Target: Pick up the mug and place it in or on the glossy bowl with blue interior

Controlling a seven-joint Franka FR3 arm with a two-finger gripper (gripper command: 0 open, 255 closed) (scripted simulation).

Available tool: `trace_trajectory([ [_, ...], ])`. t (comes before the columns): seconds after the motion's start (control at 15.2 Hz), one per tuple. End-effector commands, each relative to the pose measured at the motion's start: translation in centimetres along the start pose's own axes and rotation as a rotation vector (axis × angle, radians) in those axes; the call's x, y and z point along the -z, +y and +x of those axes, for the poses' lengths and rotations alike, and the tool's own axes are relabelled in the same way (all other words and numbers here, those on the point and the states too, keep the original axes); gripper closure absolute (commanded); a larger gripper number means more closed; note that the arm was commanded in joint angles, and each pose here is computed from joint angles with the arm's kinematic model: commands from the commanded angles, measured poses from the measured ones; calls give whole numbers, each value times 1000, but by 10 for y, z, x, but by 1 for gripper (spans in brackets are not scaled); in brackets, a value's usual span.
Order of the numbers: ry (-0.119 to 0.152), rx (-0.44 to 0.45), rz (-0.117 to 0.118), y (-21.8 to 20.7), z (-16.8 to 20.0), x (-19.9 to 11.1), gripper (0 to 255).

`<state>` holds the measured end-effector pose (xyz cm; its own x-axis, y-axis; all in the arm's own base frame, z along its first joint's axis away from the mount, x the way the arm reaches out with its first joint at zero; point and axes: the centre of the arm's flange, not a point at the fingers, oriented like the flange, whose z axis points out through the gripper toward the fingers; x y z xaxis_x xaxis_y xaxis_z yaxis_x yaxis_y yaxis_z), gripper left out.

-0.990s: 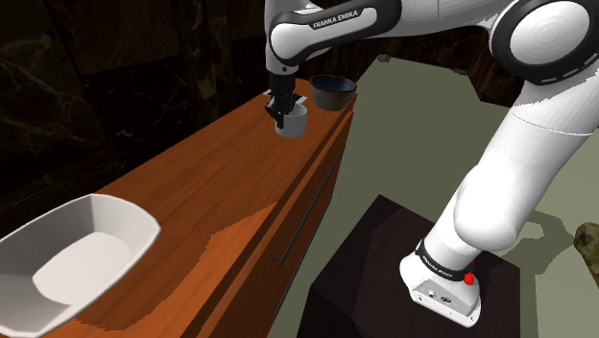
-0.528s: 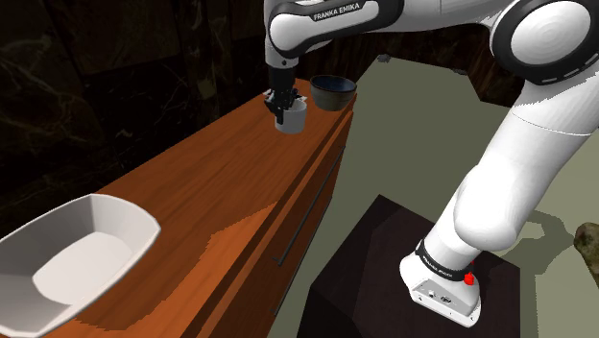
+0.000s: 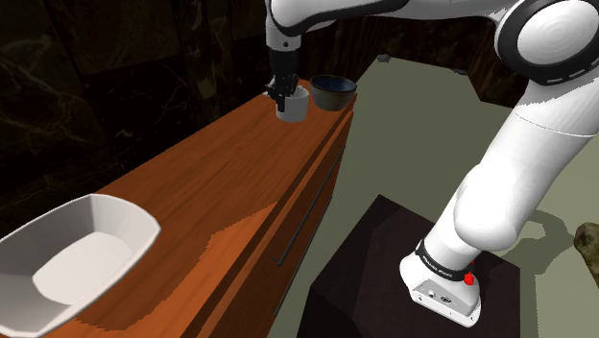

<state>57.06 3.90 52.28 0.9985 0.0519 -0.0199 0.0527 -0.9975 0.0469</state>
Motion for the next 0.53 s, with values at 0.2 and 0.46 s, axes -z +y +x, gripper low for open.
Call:
trace_trajectory([
  [0.2,0,0,0,2,0,27,255],
  [0.46,0,0,0,3,0,48,255],
])
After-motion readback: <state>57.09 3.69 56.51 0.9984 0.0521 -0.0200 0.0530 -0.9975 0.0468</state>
